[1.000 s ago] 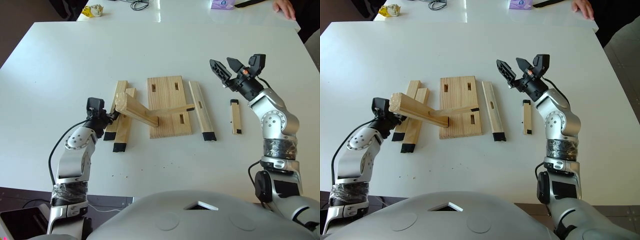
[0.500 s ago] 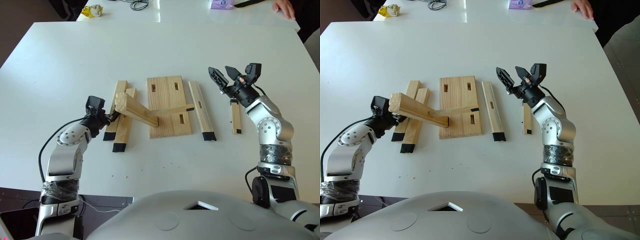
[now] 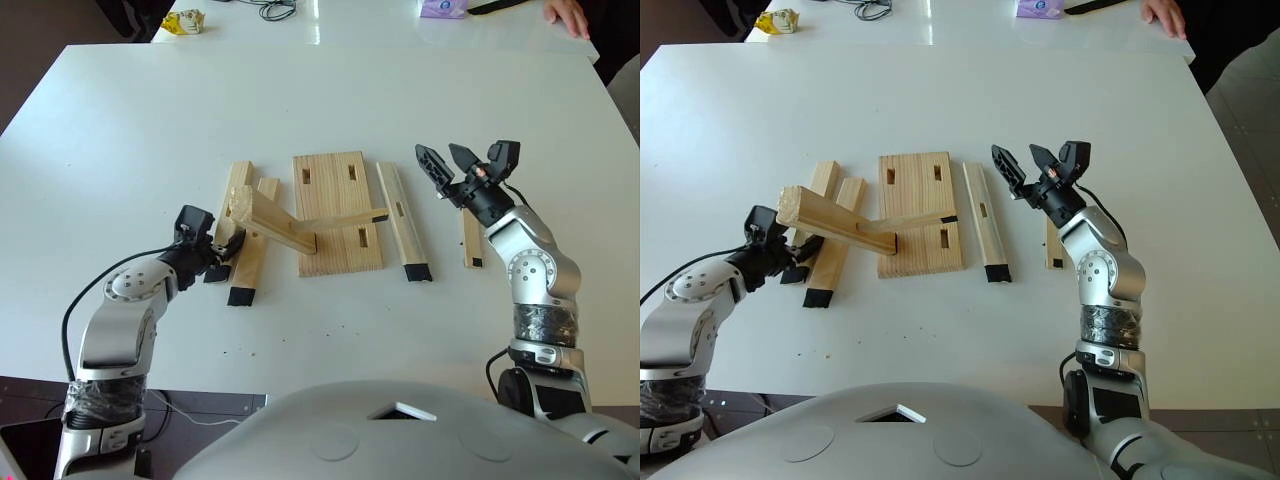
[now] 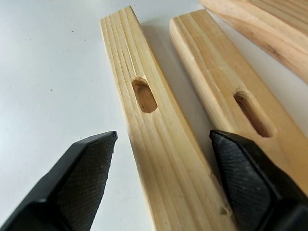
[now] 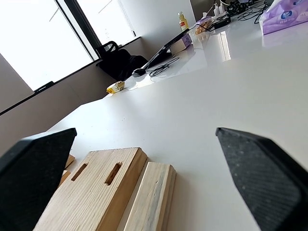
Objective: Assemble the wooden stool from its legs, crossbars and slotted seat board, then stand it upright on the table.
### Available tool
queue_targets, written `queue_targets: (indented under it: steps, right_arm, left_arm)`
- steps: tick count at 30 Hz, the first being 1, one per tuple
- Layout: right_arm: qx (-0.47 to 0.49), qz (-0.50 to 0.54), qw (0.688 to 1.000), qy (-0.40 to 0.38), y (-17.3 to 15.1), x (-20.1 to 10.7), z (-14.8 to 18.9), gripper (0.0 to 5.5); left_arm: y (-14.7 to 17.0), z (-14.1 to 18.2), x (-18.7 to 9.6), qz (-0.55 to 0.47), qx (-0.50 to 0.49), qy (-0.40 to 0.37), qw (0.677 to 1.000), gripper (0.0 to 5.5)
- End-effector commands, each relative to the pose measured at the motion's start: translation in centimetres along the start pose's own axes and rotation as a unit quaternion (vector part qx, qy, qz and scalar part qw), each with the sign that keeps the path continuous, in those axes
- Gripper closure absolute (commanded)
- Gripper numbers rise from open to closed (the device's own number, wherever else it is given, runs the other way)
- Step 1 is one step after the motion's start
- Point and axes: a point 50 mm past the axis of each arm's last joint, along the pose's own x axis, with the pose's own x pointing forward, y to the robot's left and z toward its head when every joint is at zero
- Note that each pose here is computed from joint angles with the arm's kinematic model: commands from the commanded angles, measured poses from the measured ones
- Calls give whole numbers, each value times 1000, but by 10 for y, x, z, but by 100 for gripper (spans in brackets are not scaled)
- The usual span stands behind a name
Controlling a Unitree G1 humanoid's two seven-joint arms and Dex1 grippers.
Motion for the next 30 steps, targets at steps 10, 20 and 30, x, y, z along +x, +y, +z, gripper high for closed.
queue_targets:
  steps: [10, 20, 30]
  right_arm:
    - [9, -20, 1000, -6, 4, -13, 1, 16]
    - [11, -30, 999, -3, 3, -16, 1, 16]
    - [8, -29, 1000, -9, 5, -11, 8, 16]
  left_arm:
    - [-14, -10, -15, 46, -50, 55, 996, 191]
    - [-13, -10, -17, 59, -71, 53, 994, 325]
    - [-6, -4, -13, 57, -92, 34, 994, 345]
